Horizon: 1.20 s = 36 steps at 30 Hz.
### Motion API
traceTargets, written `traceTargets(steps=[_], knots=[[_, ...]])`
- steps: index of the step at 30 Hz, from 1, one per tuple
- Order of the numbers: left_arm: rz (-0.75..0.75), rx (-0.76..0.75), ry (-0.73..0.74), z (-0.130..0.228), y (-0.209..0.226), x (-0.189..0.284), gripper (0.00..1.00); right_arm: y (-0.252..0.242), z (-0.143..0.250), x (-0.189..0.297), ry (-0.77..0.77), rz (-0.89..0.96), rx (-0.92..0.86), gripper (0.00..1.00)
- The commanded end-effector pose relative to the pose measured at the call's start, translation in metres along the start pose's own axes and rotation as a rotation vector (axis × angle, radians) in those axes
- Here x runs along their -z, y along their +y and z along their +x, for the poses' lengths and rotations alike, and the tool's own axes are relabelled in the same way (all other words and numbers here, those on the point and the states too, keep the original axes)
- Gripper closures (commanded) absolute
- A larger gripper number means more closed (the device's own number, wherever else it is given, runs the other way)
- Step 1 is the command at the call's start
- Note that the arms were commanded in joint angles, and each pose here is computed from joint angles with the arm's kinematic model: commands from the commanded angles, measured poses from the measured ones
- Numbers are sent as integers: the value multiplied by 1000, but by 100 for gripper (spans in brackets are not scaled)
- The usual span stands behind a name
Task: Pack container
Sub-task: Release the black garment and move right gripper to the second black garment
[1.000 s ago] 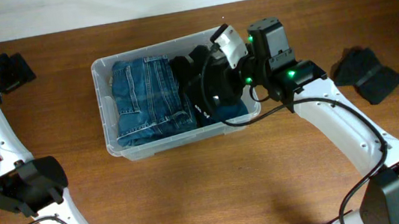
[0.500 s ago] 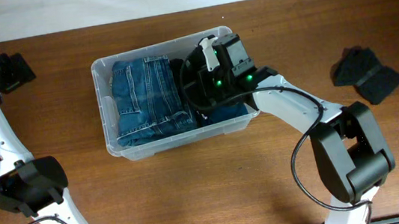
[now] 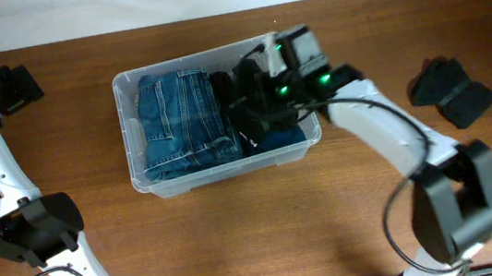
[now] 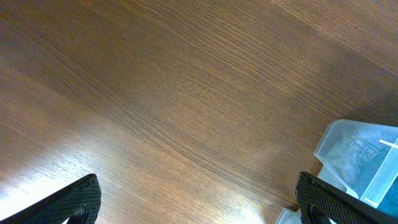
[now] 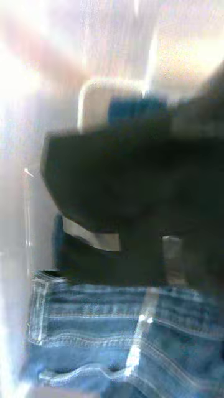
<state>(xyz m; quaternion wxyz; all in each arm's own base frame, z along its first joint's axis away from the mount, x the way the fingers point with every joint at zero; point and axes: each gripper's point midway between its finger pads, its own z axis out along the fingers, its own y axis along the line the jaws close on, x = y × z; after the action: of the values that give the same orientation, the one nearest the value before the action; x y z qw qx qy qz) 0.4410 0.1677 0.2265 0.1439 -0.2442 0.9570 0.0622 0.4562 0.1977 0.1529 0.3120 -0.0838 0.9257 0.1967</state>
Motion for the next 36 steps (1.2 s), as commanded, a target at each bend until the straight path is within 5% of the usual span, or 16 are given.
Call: traceTargets(steps=[1,7,12,15,29,36], knots=[[6,9,-18,-2,0,5,1,-23,-61,79,-179,51,-43,2],[6,9,-18,-2,0,5,1,-138,-41,149,-156,247,-295,1],[6,9,-18,-2,0,5,1,-255,19,195,-142,429,-764,1],[6,9,-18,-2,0,5,1,-296,46,206,-156,486,-873,1],[6,9,-18,-2,0,5,1,-402,122,173,-75,580,-925,2],[6,9,-18,-2,0,5,1,-423,146,144,-8,586,-908,19]])
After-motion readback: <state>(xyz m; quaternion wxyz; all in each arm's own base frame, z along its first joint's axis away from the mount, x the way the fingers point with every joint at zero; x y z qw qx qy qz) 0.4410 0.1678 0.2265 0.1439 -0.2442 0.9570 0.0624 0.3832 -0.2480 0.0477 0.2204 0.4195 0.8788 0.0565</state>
